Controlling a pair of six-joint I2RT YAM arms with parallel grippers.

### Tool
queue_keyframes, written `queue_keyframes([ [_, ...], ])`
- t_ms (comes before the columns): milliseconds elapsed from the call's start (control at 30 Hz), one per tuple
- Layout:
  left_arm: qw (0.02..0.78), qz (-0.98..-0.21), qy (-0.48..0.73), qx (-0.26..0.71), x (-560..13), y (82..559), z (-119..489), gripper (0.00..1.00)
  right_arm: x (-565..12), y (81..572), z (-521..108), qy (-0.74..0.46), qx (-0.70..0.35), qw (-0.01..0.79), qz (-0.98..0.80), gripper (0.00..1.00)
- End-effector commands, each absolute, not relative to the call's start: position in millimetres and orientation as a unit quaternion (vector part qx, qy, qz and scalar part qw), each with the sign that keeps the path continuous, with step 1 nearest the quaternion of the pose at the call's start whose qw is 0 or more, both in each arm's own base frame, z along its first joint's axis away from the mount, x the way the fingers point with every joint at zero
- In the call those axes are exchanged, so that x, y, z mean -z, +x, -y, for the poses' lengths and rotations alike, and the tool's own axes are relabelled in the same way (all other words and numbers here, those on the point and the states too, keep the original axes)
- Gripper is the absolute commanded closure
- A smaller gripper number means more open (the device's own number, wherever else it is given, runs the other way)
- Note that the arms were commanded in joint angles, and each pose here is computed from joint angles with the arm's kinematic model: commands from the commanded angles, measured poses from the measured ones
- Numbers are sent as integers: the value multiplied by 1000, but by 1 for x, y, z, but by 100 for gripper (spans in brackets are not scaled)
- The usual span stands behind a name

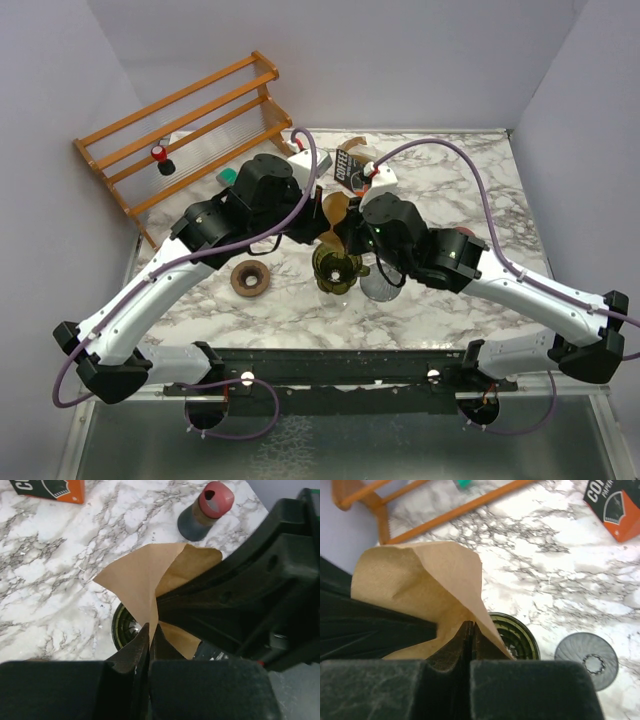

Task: Place the coffee filter in the dripper
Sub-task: Place the coffee filter in the coffee dripper.

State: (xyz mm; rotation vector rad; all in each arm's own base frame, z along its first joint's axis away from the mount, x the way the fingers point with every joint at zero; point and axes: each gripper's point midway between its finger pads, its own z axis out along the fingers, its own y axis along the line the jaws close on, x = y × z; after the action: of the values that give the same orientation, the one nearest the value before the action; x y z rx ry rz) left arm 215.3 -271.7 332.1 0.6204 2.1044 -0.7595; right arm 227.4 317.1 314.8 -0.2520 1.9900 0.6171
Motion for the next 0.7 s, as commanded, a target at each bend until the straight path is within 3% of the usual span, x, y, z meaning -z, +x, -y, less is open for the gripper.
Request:
queue_keyframes([
  [0,375,-820,260,345,-346,192,276,100,-306,231,-293,-97,-199,499,-838,99],
  [300,314,-824,284,376,-327,171,284,100,-307,226,-293,-103,-201,486,-845,99],
  [667,297,-842,279,354,-300,169,276,100,-293,213,-309,-122,-233,449,-854,99],
])
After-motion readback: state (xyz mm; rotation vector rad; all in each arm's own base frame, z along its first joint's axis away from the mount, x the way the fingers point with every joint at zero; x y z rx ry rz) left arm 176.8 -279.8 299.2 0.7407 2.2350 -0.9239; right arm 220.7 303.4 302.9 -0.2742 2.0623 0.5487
